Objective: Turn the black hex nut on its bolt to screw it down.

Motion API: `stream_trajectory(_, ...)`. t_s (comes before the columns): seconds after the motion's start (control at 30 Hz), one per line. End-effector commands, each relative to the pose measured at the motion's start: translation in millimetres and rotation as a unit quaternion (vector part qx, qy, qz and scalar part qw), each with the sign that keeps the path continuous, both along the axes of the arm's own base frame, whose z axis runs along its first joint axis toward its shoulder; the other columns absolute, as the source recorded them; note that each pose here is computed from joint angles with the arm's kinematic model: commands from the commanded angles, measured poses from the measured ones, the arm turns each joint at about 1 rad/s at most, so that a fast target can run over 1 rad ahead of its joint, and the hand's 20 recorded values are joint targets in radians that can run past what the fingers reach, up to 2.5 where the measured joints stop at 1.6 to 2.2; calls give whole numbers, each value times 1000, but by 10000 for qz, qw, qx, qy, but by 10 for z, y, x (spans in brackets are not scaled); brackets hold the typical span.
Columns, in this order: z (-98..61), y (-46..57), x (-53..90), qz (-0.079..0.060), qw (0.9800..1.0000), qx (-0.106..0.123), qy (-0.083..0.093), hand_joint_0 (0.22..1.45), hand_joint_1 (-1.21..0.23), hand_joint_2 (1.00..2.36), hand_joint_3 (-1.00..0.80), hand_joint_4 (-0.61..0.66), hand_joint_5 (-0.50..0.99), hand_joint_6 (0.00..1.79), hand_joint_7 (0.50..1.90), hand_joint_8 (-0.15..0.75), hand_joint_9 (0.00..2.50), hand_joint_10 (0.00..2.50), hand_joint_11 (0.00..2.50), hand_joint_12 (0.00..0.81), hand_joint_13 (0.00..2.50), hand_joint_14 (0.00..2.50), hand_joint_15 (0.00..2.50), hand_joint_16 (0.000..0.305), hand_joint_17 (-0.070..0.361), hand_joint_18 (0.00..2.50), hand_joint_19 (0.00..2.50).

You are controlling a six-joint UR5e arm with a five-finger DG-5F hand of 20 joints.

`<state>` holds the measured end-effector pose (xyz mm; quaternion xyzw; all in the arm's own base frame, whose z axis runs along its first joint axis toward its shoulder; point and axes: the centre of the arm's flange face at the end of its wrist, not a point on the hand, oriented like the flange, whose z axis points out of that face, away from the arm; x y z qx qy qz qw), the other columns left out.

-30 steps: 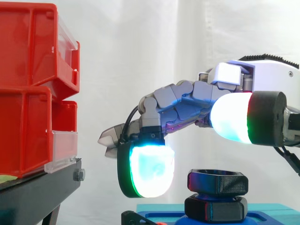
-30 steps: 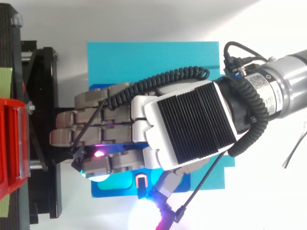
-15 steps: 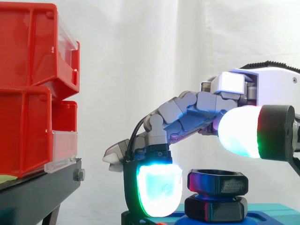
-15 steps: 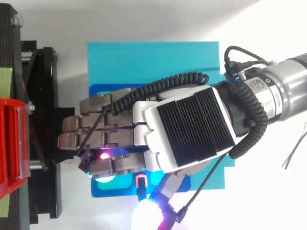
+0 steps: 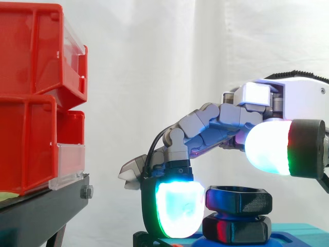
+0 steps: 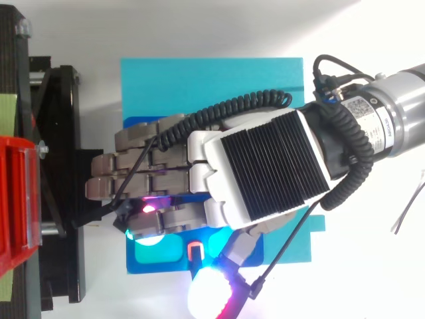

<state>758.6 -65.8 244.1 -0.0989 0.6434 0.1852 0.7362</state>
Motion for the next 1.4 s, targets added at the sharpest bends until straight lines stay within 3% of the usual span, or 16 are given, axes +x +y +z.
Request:
stream_trajectory(0.0, 4, -25, -3, 13, 10000, -5, -5, 495, -203, 1000, -500, 231, -129, 781, 992, 308, 544, 3, 81, 394, 591, 4, 117, 57, 128, 614, 267)
stream_trajectory(0.57, 6, -188, -29, 11, 10000, -25, -21, 495, -207, 1000, -500, 237, -127, 779, 994, 309, 549, 2, 82, 395, 589, 4, 126, 57, 129, 612, 268)
stream_trajectory(0.63, 9, -273, -41, -5, 10000, -33, -36, 496, -208, 1000, -500, 238, -127, 779, 996, 309, 547, 2, 81, 395, 590, 4, 117, 57, 128, 612, 269)
stream_trajectory(1.13, 6, -513, -98, 61, 9999, -78, -66, 496, -212, 1000, -500, 239, -125, 776, 991, 311, 548, 3, 88, 392, 589, 4, 127, 57, 128, 611, 273)
stream_trajectory(1.37, 2, -713, -151, 67, 9999, -99, -54, 496, -216, 1000, -500, 238, -124, 772, 990, 311, 552, 3, 95, 393, 590, 4, 127, 57, 128, 612, 273)
